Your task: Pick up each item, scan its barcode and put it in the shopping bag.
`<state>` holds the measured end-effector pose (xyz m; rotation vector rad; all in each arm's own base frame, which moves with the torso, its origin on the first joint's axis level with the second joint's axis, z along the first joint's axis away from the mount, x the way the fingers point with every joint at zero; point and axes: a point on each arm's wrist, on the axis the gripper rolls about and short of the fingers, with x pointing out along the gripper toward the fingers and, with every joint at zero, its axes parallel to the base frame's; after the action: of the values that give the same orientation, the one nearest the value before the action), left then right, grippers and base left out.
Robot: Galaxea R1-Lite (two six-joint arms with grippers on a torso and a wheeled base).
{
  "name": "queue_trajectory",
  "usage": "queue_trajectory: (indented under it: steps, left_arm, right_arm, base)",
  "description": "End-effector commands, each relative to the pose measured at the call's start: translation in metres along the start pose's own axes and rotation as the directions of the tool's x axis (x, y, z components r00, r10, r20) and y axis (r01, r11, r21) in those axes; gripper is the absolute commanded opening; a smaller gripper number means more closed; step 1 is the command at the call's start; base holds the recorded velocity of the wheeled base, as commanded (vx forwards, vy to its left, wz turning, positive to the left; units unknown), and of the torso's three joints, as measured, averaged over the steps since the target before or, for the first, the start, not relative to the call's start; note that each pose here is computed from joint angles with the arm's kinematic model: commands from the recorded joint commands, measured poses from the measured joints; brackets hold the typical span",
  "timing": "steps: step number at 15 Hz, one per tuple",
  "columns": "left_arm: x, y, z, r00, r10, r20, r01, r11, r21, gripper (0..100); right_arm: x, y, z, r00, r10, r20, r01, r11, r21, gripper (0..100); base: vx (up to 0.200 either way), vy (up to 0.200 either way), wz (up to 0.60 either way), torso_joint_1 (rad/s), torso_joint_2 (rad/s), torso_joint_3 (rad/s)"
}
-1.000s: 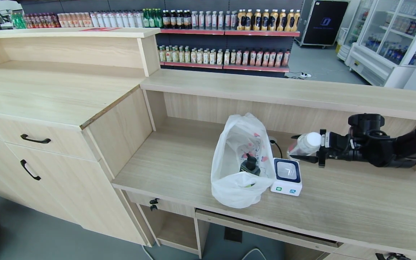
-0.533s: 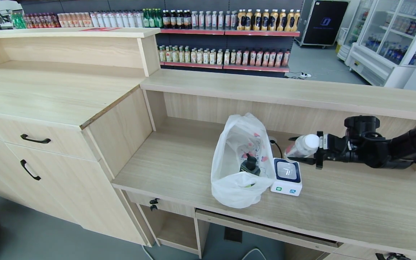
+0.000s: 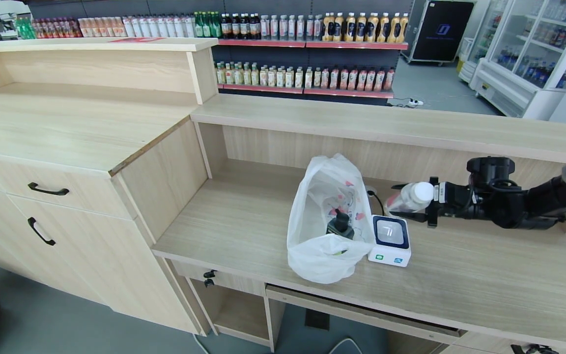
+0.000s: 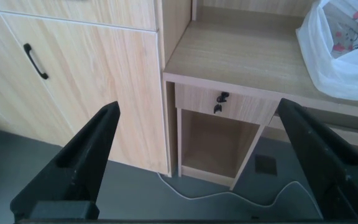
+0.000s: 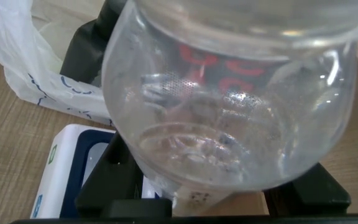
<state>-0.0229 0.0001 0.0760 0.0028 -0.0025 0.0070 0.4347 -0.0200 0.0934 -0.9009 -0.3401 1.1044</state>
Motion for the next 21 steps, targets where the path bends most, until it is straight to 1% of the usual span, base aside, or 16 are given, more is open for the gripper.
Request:
queue_trajectory:
  steps: [1, 8, 21]
  left_arm:
    - [0.0001, 0.0000, -0.0003, 1.000, 0.001, -0.001, -0.001, 1.000, 0.000, 100]
    - [0.0000, 0.0000, 0.0001, 1.000, 0.001, 0.001, -0.001, 1.000, 0.000, 100]
    - [0.0000, 0.0000, 0.0001, 1.000, 0.001, 0.001, -0.001, 1.000, 0.000, 100]
  right_arm:
    - [0.0008, 0.0002, -0.0024, 1.000, 0.001, 0.003, -0.001, 1.000, -0.001, 0]
    - [0.0039, -0.0008, -0.0074, 1.000, -0.006, 0.016, 0.006, 1.000, -0.022, 0]
    - [0.0068, -0.0026, -0.0049, 1.000, -0.007, 0.026, 0.009, 0.999, -0.040, 0]
  base:
    - [0.000, 0.000, 0.00, 0.000, 0.00, 0.000]
    - [0.000, 0.000, 0.00, 0.000, 0.00, 0.000]
    - [0.000, 0.000, 0.00, 0.000, 0.00, 0.000]
